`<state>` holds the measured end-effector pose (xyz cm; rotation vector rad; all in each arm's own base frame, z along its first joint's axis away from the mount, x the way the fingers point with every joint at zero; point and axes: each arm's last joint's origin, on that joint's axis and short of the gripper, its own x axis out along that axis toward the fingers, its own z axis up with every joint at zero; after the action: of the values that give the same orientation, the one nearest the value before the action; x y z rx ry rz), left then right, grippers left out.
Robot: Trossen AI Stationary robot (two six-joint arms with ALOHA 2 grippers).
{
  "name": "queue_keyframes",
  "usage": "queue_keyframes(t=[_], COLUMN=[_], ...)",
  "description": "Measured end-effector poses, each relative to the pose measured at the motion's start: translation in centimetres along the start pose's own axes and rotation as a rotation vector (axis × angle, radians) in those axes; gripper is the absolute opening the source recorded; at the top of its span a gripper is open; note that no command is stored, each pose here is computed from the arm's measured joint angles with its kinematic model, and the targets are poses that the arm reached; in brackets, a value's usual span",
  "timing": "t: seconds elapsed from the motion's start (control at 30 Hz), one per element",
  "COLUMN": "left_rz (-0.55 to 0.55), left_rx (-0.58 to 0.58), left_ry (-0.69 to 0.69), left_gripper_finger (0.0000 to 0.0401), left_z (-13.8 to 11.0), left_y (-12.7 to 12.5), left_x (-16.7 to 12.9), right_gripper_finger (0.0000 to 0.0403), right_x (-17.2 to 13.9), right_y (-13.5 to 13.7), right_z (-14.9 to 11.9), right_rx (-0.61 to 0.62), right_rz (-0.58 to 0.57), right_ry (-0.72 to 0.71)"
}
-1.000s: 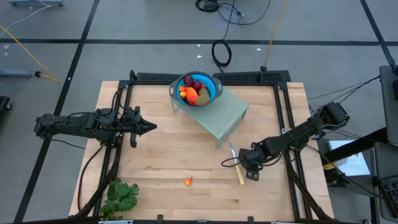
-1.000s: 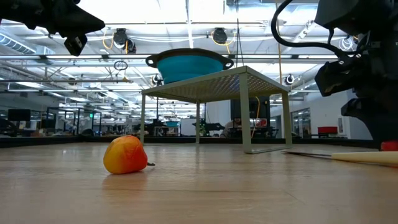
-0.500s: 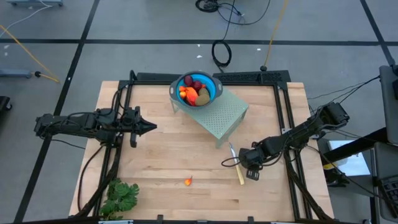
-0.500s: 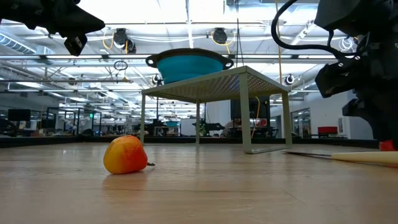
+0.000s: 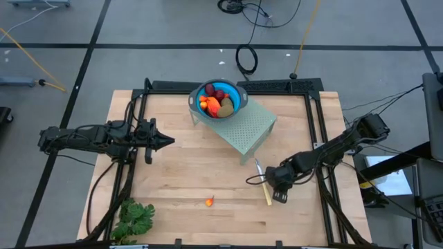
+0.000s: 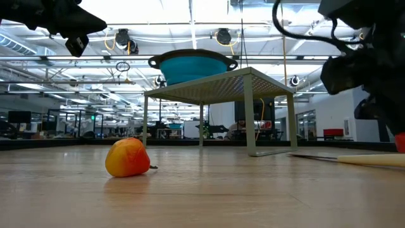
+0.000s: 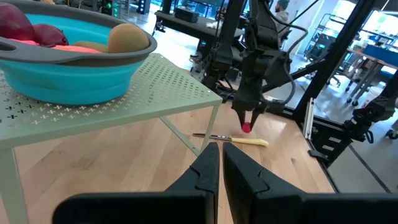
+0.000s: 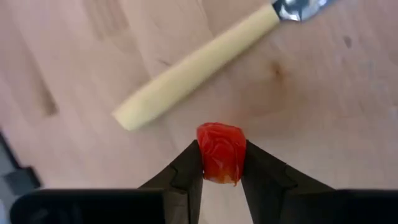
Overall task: Pick & Place Fruit
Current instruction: Put the pear into the blue strainer bowl on the shelf
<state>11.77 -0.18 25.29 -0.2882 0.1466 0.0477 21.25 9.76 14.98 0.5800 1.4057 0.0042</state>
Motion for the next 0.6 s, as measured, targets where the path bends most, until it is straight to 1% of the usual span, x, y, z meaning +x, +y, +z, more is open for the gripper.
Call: queue_keyframes(t=[0.13,0.37,0.6], left_rz=[0.000,0.000,0.000], left_rx=[0.000,0.001,0.005], left_ry=[0.000,0.000,0.000], left_gripper_finger=[0.0019,0.0019,0.0019], left_z=[0.0,0.0,0.0], left_y=[0.0,0.0,0.0], left_x=[0.0,0.0,0.0], right_gripper_finger=[0.0084,0.0084,0.0084], right_x=[-0.9,-3.6,-6.3], right_y=[0.3,1.2,2.3], right_z=[0.2,0.2,0.5], right_rx=[0.023,-0.018,-0.073], right_rz=[0.048,0.173,0.325], right_ry=[-0.048,-0.170,-0.351])
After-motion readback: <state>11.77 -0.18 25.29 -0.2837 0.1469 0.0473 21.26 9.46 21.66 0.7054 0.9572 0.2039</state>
